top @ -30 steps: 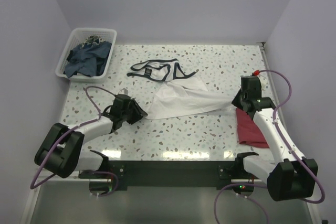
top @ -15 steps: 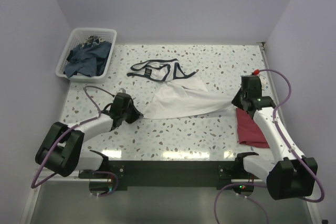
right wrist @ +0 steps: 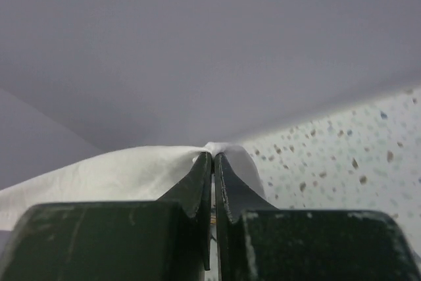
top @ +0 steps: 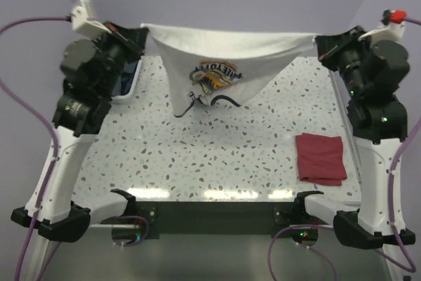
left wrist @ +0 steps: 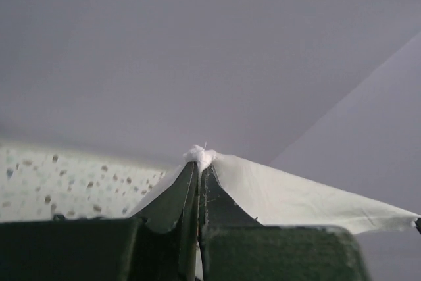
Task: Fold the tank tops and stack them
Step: Flatten the tank top out, then fold the tank top
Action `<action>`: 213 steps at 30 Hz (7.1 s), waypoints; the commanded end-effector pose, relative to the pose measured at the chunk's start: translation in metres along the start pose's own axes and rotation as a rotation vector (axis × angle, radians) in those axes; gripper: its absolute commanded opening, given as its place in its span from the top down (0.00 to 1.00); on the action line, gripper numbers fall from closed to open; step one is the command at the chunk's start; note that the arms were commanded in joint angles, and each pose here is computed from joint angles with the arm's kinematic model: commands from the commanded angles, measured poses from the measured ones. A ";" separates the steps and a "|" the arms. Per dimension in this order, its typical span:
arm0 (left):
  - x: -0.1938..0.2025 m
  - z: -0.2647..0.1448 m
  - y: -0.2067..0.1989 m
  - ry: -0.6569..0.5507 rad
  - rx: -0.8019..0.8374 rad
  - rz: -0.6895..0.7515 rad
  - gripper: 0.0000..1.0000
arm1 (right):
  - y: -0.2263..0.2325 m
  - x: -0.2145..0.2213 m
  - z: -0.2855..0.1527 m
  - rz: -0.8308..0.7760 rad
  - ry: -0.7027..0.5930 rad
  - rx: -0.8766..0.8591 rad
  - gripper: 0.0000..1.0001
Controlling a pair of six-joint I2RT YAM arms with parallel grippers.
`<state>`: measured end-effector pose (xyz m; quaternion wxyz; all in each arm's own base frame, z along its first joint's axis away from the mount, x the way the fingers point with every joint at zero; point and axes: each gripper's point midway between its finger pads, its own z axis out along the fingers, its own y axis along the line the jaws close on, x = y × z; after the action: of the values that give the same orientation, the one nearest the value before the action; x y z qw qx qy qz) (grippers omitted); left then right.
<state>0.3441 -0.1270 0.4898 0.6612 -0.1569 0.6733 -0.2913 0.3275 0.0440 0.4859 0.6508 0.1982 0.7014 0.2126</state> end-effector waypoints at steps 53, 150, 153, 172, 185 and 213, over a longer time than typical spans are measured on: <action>-0.024 0.088 0.045 -0.079 0.336 0.056 1.00 | -0.017 0.043 0.098 -0.009 -0.039 -0.077 1.00; 0.278 -0.003 0.270 0.521 -0.427 -0.071 0.58 | -0.064 0.424 -0.025 -0.323 0.720 0.201 0.64; 0.273 0.024 0.263 0.522 -0.380 -0.052 0.57 | -0.022 0.442 -0.010 -0.374 0.735 0.149 0.63; 0.291 -0.009 0.288 0.491 -0.468 -0.086 0.58 | -0.087 0.531 -0.086 -0.549 0.977 0.168 0.60; 0.304 0.025 0.271 0.558 -0.326 -0.080 0.54 | -0.026 0.474 -0.122 -0.600 0.874 0.017 0.58; 0.265 0.061 0.287 0.498 -0.379 -0.063 0.53 | 0.096 0.622 -0.190 -0.874 0.942 -0.207 0.59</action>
<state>0.4216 -0.0755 0.0869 0.3990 -0.2375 0.8613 -0.2064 0.0908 0.4609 0.0374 0.3069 -0.2805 0.9065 0.0731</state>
